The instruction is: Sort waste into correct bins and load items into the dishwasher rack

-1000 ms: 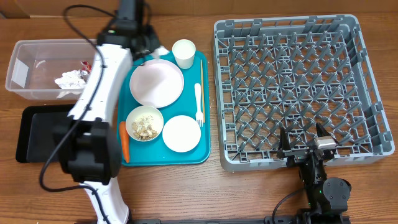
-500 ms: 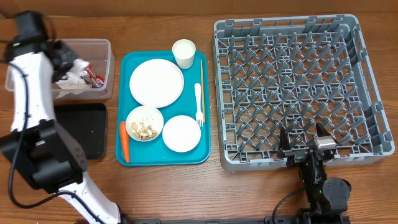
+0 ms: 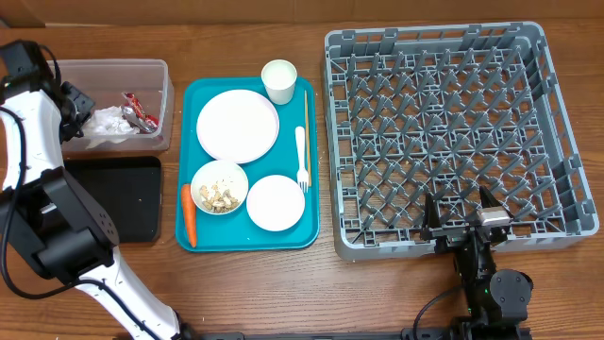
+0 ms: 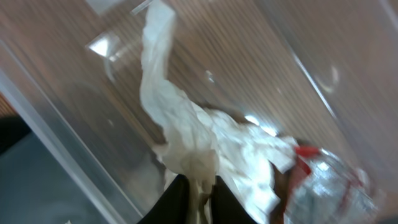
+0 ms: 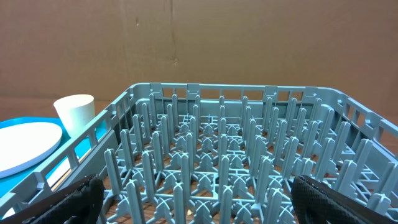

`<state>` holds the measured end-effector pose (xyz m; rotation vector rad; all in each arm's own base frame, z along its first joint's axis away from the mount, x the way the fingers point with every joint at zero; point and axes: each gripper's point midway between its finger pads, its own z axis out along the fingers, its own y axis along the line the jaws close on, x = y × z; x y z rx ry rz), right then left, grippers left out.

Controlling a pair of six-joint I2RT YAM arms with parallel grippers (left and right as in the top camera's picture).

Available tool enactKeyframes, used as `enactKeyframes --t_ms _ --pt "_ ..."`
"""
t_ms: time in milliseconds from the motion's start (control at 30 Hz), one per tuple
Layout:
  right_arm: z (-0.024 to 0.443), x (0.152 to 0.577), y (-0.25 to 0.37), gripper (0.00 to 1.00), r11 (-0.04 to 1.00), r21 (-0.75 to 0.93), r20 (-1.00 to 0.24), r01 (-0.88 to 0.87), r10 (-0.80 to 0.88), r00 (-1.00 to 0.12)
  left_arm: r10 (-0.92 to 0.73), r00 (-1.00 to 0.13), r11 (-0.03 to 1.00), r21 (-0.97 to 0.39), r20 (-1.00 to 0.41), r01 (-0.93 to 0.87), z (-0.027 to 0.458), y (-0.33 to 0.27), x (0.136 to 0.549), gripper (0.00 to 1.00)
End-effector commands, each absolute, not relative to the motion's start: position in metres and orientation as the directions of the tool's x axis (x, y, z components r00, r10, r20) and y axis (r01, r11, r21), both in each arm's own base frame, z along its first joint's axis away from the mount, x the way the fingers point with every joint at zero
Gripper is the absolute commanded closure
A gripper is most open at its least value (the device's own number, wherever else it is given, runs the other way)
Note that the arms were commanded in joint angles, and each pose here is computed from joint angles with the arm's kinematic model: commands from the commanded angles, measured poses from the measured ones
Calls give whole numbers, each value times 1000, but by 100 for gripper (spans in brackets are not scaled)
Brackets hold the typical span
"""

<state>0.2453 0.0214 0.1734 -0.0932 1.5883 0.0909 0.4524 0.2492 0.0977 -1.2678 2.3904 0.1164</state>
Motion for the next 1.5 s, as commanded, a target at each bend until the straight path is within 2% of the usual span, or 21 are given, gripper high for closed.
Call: enactKeyframes --t_ms 0,167,400,567,700,733,767,900,967,1000,1100,1167,1233,1467 --pt "171 245 21 0 994 -4 -1000 -114 -6 -16 -744 -485 583 -93 -459 -807 96 273 451 53" --pt "171 245 21 0 994 -4 -1000 -114 -6 -16 -670 -543 663 -81 -506 -744 112 276 463 36" --pt "171 245 21 0 994 -4 -1000 -114 -6 -16 -608 -575 744 -141 -548 -653 167 253 478 30" --pt "171 245 21 0 994 -4 -1000 -114 -6 -16 -604 -523 753 -216 -602 -621 247 214 478 27" --pt "171 245 21 0 994 -4 -1000 -114 -6 -16 -554 -536 813 -274 -637 -515 309 153 465 13" --pt "171 245 21 0 994 -4 -1000 -114 -6 -16 -529 -573 842 -299 -626 -449 324 122 453 4" --pt "171 245 21 0 994 -4 -1000 -114 -6 -16 -515 -600 855 -318 -613 -409 331 101 445 0" --pt "171 245 21 0 994 -4 -1000 -114 -6 -16 -448 -737 870 -434 -506 -231 341 16 412 0" --pt "171 245 21 0 994 -4 -1000 -114 -6 -16 -384 -817 875 -453 -430 -173 332 -20 392 0" --pt "171 245 21 0 994 -4 -1000 -114 -6 -16 -345 -849 884 -442 -400 -151 326 -32 384 3" --pt "171 245 21 0 993 -4 -1000 -114 -6 -16 -197 -936 924 -375 -293 -77 301 -69 354 32" --pt "171 245 21 0 993 -4 -1000 -114 -6 -16 -133 -964 942 -331 -228 -52 285 -86 339 42" --pt "171 245 21 0 994 -4 -1000 -114 -6 -16 -64 -981 968 -251 -181 -17 262 -106 328 45" --pt "171 245 21 0 994 -4 -1000 -114 -6 -16 -114 -983 993 19 -145 -118 207 -122 310 43"
